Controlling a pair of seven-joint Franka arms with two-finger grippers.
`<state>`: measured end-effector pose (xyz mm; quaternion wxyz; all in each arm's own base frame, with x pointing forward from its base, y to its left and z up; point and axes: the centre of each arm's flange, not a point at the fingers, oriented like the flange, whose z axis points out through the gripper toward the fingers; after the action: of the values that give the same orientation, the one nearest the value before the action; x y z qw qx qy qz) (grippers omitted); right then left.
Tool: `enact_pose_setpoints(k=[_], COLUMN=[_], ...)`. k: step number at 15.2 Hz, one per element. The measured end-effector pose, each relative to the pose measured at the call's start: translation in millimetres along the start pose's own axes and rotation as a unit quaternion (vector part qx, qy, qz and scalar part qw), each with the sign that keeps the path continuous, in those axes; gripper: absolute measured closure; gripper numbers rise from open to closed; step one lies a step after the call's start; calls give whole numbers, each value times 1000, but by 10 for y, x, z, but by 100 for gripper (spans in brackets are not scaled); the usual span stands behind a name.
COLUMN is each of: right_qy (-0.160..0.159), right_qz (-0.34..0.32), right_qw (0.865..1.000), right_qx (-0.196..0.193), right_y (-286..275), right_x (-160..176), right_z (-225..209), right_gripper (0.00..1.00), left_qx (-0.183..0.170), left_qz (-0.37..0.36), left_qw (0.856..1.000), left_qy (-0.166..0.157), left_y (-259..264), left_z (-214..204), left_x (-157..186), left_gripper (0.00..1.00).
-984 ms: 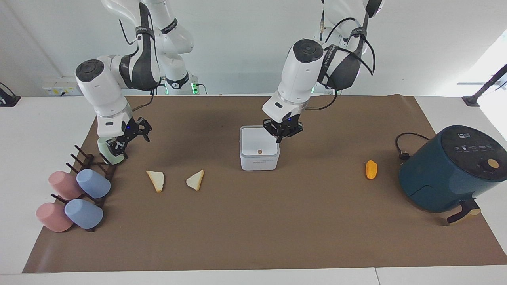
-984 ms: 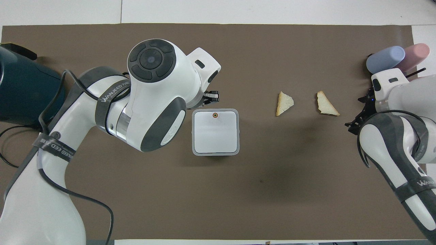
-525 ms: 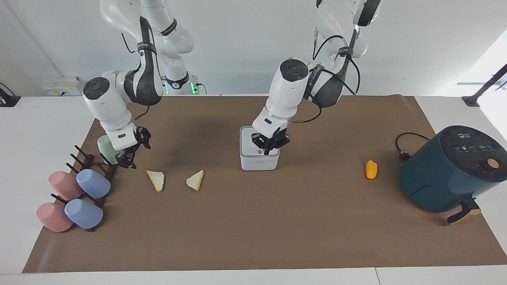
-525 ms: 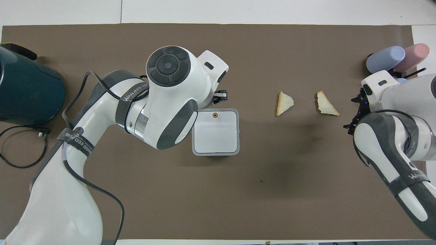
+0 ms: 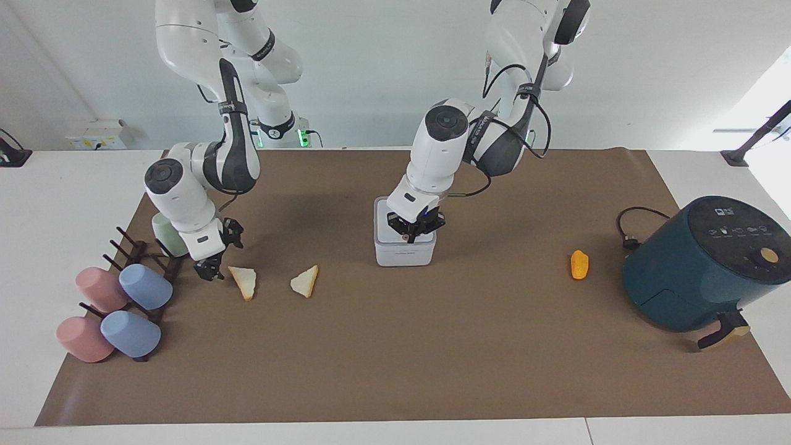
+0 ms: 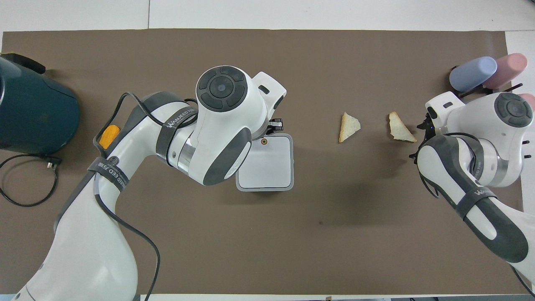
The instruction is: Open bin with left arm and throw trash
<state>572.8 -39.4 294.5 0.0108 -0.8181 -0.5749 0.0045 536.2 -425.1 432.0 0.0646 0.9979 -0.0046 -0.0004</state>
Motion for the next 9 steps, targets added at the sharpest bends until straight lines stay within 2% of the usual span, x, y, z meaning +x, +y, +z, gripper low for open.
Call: enact_pose_setpoints(k=[5,6,9], right_qy=[0,0,0], right_qz=[0,0,-1], right_qw=[1000,1000,1000], right_qx=[3,3,3], right_y=[30,30,26], right_x=[6,6,21], right_z=[67,68,68], right_gripper=[4,11,44], left_qx=[3,4,4], left_qz=[1,1,2], left_qw=[1000,1000,1000], left_qy=[-4,-5,-5], left_y=[-9,-9,-8], left_z=[102,119,132], left_x=[-35,-44,-51], left_gripper=[99,99,99])
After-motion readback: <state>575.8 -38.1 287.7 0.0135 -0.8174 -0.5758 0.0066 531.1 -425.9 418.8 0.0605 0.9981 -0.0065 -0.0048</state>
